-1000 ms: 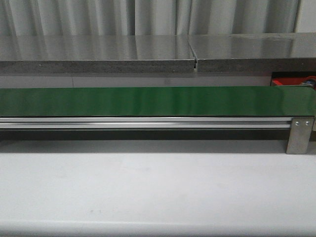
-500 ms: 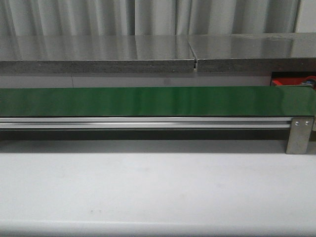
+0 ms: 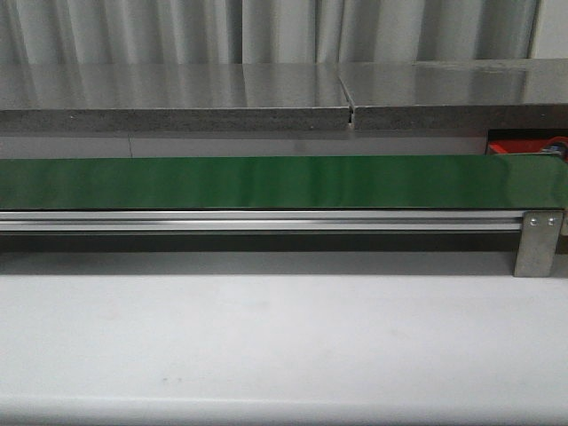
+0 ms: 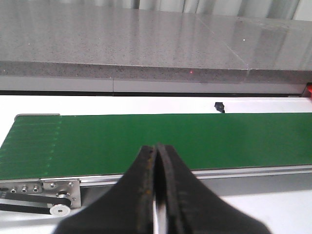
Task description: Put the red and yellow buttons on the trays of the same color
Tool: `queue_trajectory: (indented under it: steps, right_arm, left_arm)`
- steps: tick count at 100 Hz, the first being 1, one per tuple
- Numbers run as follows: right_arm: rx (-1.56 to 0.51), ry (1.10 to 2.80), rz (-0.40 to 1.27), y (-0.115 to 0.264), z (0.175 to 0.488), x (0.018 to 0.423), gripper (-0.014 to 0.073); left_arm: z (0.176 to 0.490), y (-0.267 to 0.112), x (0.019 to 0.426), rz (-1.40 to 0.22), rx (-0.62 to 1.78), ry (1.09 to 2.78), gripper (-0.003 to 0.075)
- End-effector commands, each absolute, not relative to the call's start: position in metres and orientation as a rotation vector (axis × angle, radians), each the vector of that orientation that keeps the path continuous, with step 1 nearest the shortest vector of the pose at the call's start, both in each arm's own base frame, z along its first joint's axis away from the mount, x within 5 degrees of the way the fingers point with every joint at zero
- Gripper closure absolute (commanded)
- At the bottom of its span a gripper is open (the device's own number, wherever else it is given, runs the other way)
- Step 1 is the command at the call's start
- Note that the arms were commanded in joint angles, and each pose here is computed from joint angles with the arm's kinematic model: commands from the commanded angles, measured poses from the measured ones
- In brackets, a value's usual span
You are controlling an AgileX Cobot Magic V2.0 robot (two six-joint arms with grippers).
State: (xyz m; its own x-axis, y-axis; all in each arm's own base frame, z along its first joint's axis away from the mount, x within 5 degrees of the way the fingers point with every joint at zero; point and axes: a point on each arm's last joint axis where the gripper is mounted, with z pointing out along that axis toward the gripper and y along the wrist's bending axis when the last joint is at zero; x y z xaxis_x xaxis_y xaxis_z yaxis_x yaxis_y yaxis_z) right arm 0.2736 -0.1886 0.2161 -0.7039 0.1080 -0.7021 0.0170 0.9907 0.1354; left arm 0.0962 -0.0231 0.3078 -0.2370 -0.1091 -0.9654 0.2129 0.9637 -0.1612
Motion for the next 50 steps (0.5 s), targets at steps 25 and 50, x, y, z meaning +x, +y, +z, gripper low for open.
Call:
queue_trajectory:
  steps: [25,50]
  right_arm:
    - [-0.043,2.108,0.035,-0.143,0.309,0.262,0.0096]
    - [-0.179,2.008,-0.051,-0.077,0.333,0.243,0.0106]
  left_arm:
    - [0.322,-0.021,0.097,-0.306,0.043,1.7,0.0741]
    - [0.322,-0.021,0.097,-0.306,0.043,1.7,0.0741]
